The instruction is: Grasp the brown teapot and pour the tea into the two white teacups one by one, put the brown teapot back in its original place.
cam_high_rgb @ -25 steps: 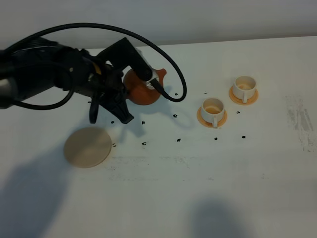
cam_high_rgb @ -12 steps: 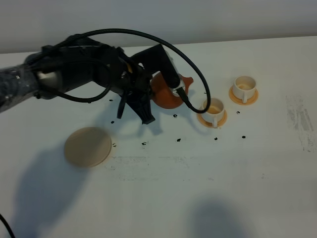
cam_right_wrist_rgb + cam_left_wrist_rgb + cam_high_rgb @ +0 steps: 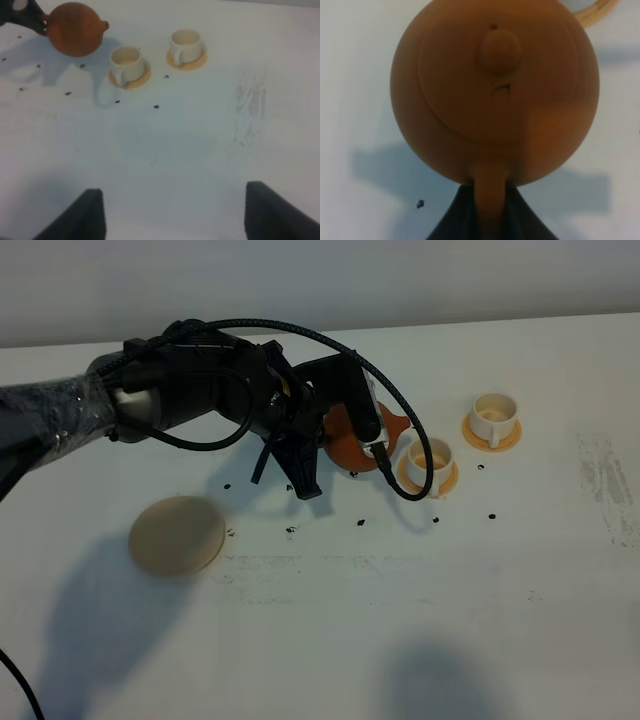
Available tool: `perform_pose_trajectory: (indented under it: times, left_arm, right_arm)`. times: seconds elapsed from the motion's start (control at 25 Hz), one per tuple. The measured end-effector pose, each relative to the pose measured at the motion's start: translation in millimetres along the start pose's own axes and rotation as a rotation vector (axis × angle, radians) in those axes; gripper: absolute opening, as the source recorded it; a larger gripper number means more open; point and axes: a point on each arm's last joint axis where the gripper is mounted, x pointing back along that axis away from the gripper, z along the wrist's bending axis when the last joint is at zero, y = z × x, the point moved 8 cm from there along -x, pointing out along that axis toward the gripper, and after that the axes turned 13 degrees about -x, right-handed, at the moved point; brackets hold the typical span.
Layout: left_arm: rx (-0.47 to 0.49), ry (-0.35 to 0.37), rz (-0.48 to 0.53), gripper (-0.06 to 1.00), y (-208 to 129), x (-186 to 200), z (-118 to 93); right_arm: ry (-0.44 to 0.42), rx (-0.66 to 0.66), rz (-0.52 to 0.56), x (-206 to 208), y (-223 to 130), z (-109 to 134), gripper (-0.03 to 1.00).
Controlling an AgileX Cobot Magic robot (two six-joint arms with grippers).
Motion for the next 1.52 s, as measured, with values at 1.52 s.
perform_pose_trajectory:
  times: [1.52]
  left_arm:
    - [-0.276,0.063,0.014,0.10,7,-13,18]
  right_arm:
    - [0.000,0.000,0.000,0,0,0,0.59]
